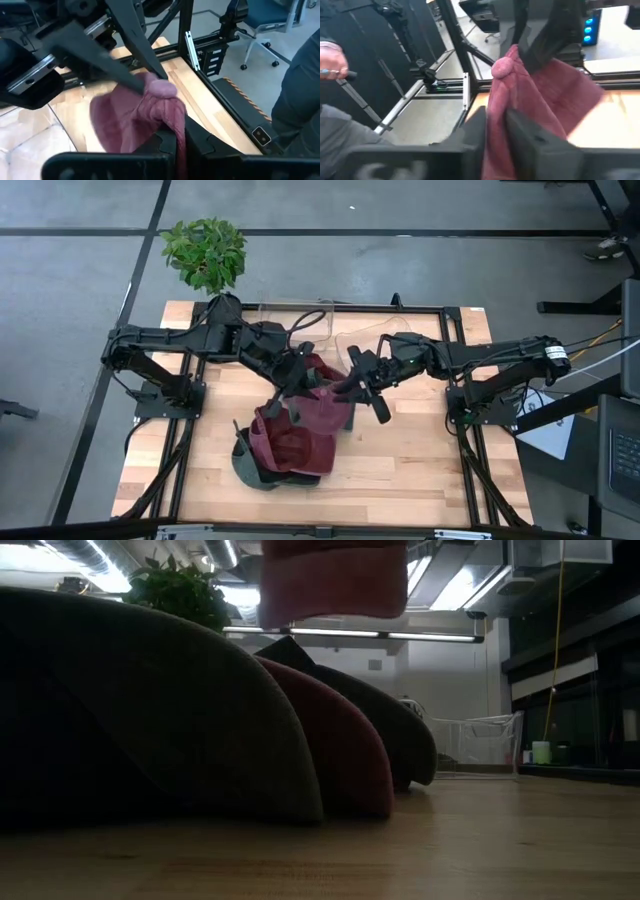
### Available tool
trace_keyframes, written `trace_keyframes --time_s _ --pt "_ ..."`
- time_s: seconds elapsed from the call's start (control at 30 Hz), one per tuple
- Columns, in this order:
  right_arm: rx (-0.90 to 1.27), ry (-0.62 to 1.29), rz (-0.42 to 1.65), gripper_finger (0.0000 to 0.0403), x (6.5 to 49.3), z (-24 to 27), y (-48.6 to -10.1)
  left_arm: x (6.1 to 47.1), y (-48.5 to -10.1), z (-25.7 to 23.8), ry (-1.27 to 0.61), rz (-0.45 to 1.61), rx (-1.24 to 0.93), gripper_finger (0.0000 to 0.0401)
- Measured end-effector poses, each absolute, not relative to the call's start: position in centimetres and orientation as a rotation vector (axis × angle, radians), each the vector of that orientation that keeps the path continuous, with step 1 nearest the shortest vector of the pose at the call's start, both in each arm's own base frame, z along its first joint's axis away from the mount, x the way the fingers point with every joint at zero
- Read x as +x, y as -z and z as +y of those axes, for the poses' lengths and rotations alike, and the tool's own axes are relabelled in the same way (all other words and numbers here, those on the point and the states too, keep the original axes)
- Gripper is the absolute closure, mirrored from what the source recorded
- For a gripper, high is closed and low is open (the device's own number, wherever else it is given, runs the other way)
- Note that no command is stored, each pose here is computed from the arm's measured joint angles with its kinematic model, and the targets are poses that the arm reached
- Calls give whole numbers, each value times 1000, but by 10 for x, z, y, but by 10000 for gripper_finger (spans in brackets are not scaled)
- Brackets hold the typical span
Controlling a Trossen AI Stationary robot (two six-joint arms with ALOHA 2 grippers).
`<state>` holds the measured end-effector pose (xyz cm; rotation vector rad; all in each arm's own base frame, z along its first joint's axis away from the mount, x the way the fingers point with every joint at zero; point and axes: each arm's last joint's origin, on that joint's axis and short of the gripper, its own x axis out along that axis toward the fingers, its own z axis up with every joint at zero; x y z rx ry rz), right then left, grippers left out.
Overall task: Pick & Place hat
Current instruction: Put the bottom right red cap into the right transparent bin
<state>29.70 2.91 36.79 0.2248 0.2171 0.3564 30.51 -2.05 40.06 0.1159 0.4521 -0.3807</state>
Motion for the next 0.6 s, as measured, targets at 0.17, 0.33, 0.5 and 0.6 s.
trace_keyframes --time_s 0.17,0.33,0.5,0.6 --pt "239 -368 221 389 297 31 -368 305 -401 -21 367 460 61 386" --pt "276 -398 233 397 296 32 -368 305 -400 -22 342 471 48 376" --pt "349 -429 253 398 295 33 -368 305 -399 -23 192 498 48 351" --pt "396 -447 263 398 291 33 -371 302 -400 -22 148 506 53 324"
